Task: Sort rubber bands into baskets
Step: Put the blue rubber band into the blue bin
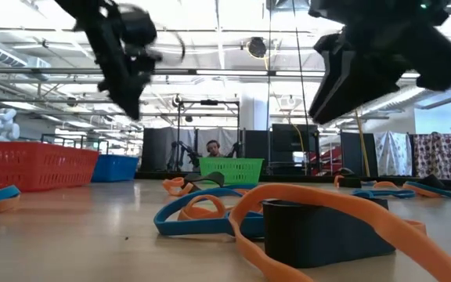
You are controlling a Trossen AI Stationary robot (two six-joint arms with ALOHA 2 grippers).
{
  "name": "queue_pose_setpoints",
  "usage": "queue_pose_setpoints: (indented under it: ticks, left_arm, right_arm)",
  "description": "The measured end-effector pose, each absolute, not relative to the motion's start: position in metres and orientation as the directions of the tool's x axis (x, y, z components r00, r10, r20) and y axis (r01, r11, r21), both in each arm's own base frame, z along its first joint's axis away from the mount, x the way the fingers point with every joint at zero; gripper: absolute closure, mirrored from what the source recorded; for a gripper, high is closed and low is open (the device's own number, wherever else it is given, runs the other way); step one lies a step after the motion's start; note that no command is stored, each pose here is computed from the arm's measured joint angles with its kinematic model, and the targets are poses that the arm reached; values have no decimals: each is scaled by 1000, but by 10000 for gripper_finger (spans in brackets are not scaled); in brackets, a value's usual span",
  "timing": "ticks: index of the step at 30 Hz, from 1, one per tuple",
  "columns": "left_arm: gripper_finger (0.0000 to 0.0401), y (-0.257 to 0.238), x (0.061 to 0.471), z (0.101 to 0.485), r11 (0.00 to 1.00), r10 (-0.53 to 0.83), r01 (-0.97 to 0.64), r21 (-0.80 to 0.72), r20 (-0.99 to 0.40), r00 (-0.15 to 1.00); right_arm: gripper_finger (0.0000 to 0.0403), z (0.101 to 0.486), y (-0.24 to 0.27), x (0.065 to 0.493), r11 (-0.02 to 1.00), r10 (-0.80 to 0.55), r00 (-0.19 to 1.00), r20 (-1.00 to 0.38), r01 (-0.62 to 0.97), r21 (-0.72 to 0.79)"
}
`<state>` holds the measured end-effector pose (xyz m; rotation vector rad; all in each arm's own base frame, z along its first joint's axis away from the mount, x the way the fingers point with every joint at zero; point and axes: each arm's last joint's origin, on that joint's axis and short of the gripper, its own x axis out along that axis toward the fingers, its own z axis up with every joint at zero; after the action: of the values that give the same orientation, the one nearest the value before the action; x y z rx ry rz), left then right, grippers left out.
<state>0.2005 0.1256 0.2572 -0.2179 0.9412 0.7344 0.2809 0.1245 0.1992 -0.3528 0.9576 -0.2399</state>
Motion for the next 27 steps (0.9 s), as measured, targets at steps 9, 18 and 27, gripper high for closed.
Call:
queue_pose_setpoints:
  ticks: [9,18,27]
  left_arm:
    - [280,46,223,251,966,139,-226,-125,-486,863]
    - [280,-24,233,244,981,-170,130,-146,-314,934]
    - [280,-43,232,249,969,-238,209,-131,-268,934]
  right_arm:
    - [293,239,54,241,825,-435,289,-853,508,-249]
    - [293,204,31,236,815,-259,228,-939,573,-86]
    - [293,166,19,236,851,-155,259,-953,525,4]
